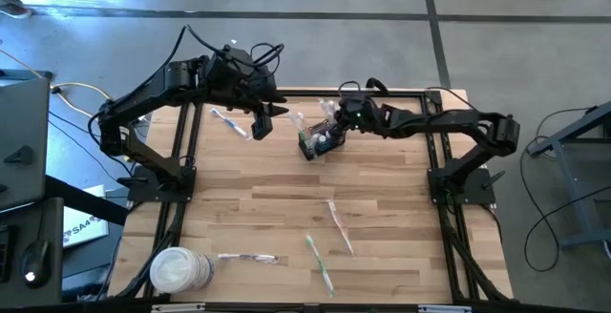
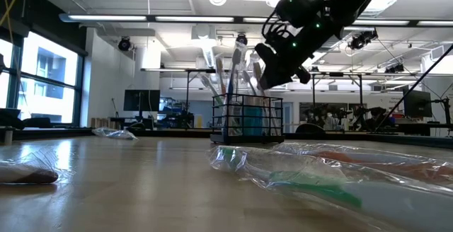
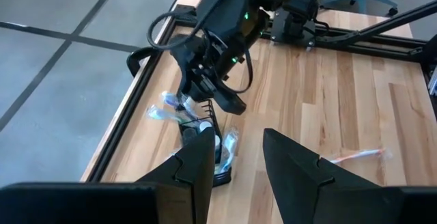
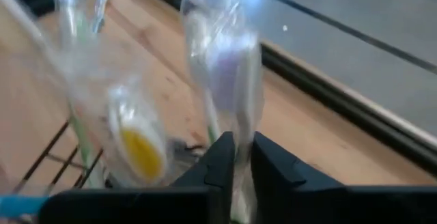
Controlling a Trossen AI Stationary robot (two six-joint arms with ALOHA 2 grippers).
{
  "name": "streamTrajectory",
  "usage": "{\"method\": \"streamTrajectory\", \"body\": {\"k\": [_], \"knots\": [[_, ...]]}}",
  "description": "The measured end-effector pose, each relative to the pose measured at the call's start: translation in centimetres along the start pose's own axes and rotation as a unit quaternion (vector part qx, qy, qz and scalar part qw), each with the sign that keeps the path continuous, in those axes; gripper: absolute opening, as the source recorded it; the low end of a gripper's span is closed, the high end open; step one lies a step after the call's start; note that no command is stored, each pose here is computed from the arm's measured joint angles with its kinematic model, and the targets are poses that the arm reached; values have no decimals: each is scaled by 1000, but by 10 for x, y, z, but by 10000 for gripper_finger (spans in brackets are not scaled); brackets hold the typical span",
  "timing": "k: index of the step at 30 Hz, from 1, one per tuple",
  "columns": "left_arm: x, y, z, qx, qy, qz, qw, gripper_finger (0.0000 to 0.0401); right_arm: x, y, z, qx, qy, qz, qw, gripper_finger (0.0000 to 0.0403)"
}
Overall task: Pick & Place toothbrushing station
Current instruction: Put the top purple toothbrush into the mesh organizer, then put the orange toothbrush into the mesh organizer
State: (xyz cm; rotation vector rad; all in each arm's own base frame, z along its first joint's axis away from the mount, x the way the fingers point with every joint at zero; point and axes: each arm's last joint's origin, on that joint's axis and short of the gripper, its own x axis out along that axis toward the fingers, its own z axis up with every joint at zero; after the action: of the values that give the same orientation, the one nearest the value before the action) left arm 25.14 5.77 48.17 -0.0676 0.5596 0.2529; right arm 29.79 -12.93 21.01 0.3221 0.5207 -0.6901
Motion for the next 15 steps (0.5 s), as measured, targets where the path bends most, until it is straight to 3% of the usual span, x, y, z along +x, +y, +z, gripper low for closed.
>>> {"method": "streamTrajectory", "body": {"k": [15], "knots": [[0,0,0,-8,0,0,1000,123,-13,1,7,29,-11,19,999,227]]}}
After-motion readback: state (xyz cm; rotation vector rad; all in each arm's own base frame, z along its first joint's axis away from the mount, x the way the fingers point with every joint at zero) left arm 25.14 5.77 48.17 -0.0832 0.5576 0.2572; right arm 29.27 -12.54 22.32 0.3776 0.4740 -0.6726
